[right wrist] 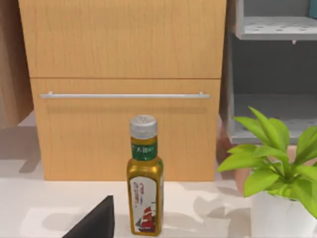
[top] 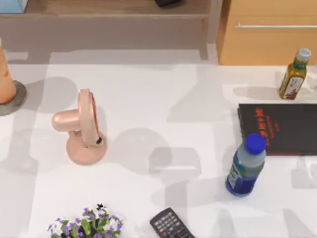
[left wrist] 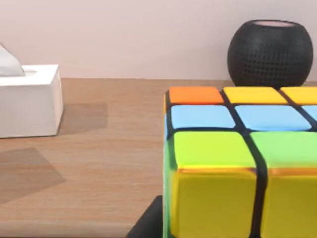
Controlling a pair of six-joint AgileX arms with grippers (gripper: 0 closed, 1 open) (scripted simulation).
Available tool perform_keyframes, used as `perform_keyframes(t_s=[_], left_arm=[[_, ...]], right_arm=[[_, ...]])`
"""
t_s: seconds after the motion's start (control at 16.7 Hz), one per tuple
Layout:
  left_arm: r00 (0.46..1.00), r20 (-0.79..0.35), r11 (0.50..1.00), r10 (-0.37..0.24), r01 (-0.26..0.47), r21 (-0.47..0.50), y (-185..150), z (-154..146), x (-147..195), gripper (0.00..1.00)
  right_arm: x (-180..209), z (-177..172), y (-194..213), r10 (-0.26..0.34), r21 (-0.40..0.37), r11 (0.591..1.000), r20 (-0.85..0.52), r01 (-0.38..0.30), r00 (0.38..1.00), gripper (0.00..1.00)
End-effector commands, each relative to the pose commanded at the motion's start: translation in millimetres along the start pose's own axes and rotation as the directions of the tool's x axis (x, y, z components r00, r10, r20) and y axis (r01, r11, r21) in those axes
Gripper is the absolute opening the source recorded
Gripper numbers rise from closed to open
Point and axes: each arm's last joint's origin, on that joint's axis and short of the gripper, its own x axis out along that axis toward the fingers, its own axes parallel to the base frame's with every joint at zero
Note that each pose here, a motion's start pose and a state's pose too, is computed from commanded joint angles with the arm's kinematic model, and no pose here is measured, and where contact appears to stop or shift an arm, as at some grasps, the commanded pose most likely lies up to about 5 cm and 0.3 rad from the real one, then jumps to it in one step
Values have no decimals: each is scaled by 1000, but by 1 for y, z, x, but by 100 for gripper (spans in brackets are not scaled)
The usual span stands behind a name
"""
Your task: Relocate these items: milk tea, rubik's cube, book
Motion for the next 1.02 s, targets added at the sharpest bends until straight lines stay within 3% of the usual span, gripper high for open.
perform_keyframes(t_s=[0.54, 1.02], left_arm=[[1000, 3, 1000, 11, -11, 24, 2, -2, 7, 0], [999, 32, 999, 6, -7, 42, -3, 9, 62, 0]], right_arm=[[0, 0, 0, 0, 0, 1000, 0, 0, 1000, 100], [0, 0, 0, 0, 0, 1000, 0, 0, 1000, 100]])
